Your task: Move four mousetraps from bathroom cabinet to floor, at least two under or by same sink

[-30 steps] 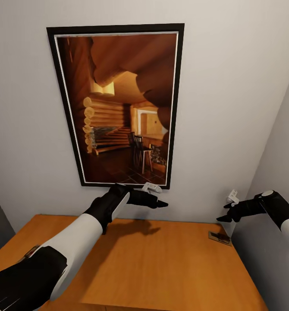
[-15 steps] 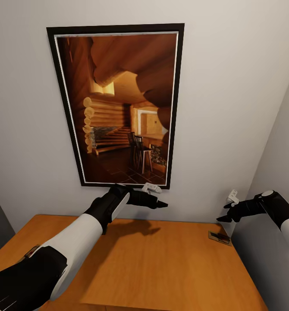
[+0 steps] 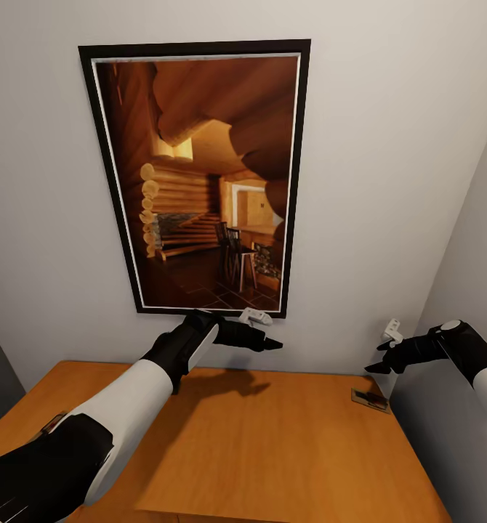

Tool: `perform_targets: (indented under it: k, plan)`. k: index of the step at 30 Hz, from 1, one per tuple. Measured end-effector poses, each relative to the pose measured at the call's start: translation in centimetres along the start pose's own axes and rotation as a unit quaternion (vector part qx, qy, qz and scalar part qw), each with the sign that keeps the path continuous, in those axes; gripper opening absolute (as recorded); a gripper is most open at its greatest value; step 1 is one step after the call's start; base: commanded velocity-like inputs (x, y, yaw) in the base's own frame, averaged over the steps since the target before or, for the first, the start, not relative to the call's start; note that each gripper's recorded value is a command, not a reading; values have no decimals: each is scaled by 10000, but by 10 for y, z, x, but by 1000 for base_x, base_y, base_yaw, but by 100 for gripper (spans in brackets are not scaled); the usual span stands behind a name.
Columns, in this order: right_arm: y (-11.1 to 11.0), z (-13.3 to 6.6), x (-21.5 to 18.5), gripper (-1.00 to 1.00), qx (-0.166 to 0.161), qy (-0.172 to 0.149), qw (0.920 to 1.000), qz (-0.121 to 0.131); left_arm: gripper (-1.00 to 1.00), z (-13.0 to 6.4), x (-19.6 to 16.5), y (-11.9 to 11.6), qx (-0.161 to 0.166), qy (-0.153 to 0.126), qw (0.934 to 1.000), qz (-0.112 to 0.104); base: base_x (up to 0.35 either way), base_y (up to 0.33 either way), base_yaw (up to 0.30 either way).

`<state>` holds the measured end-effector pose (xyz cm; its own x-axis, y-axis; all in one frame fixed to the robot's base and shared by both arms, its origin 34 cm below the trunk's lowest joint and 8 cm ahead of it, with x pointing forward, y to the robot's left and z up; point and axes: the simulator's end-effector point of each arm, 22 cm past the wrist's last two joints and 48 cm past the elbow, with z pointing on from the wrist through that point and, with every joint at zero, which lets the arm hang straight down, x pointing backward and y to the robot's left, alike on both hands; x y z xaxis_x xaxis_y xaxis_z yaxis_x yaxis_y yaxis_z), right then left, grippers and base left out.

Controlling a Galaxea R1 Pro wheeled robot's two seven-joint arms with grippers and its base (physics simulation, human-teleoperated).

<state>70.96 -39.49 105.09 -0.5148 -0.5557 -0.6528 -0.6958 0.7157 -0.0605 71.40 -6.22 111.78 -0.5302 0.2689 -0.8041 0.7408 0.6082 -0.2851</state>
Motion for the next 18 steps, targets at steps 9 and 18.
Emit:
perform_targets:
  k: [9, 18]
  plan:
    - [0, 0, -1, 100, -6, -7, 10000, -2, 100, 0, 1, 0, 0, 8, 10000, 1, 0, 0, 0]
    - [1, 0, -1, 100, -10, -9, 10000, -2, 100, 1, 2, 0, -2, 24, 10000, -7, 0, 0, 0]
